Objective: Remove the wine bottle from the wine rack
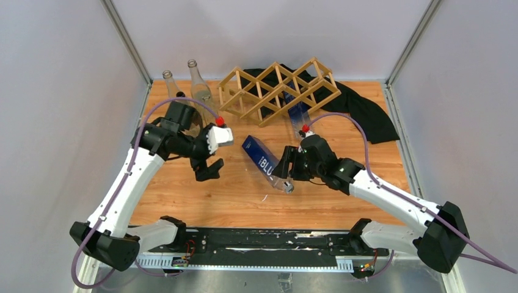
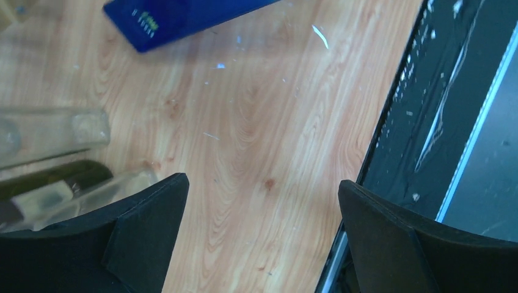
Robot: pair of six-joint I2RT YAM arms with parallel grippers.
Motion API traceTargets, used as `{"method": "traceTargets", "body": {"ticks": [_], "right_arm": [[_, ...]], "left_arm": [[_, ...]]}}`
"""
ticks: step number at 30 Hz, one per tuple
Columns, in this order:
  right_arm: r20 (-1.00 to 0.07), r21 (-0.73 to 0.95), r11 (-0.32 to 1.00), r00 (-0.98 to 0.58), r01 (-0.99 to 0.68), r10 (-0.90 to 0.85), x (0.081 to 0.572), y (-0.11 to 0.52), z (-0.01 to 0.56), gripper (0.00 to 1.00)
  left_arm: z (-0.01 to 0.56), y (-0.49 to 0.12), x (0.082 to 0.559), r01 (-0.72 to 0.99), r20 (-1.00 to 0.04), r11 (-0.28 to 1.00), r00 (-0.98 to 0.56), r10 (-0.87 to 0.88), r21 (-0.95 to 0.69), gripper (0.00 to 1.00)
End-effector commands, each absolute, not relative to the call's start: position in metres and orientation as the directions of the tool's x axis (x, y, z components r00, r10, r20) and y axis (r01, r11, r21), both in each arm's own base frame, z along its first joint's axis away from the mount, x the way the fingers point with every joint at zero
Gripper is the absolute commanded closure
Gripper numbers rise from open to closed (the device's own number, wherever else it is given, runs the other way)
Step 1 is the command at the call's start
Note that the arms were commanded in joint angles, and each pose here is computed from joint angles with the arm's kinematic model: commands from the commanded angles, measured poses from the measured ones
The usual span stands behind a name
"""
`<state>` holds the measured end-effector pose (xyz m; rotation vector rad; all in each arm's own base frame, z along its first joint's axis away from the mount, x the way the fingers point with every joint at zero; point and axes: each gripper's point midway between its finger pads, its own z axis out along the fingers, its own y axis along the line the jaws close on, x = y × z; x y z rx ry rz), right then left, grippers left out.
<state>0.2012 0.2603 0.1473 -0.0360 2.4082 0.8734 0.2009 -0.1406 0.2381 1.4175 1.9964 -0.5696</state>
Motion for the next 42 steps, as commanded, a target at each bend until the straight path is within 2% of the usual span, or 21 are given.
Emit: {"method": "traceTargets", "body": {"ticks": [1, 8, 14, 21, 26, 42], "right_arm": [[-0.516, 0.638, 0.694, -0.854, -0.334, 0.063, 0.180, 0.279, 0.194, 1.00], [-0.451, 0.675, 0.632, -0.891, -0.382, -0.057, 0.158, 0.290, 0.213, 1.00], [-0.408, 0.702, 0.588, -0.903, -0.402, -0.131, 0.153, 0.305, 0.222, 1.00], [-0.385, 0.734, 0.540, -0.907, -0.413, -0.169, 0.159, 0.325, 0.230, 1.00], [-0.375, 0.778, 0.471, -0.908, -0.417, -0.185, 0.158, 0.339, 0.238, 1.00], [-0.361, 0.811, 0.425, -0.916, -0.401, -0.175, 0.165, 0.351, 0.250, 1.00]], "left_arm": [[0.216, -0.145, 0.194, 0.982, -0.613, 0.165, -0.074, 0.787, 0.094, 0.00], [0.206, -0.176, 0.191, 0.998, -0.640, -0.024, 0.060, 0.766, 0.065, 0.00], [0.190, -0.195, 0.186, 0.990, -0.676, -0.129, 0.134, 0.724, 0.058, 0.00], [0.176, -0.207, 0.189, 0.989, -0.713, -0.110, 0.150, 0.685, 0.102, 0.00], [0.162, -0.209, 0.197, 0.989, -0.704, -0.064, 0.139, 0.697, 0.132, 0.00], [0.128, -0.213, 0.194, 0.985, -0.657, -0.051, 0.148, 0.739, 0.165, 0.01]]}}
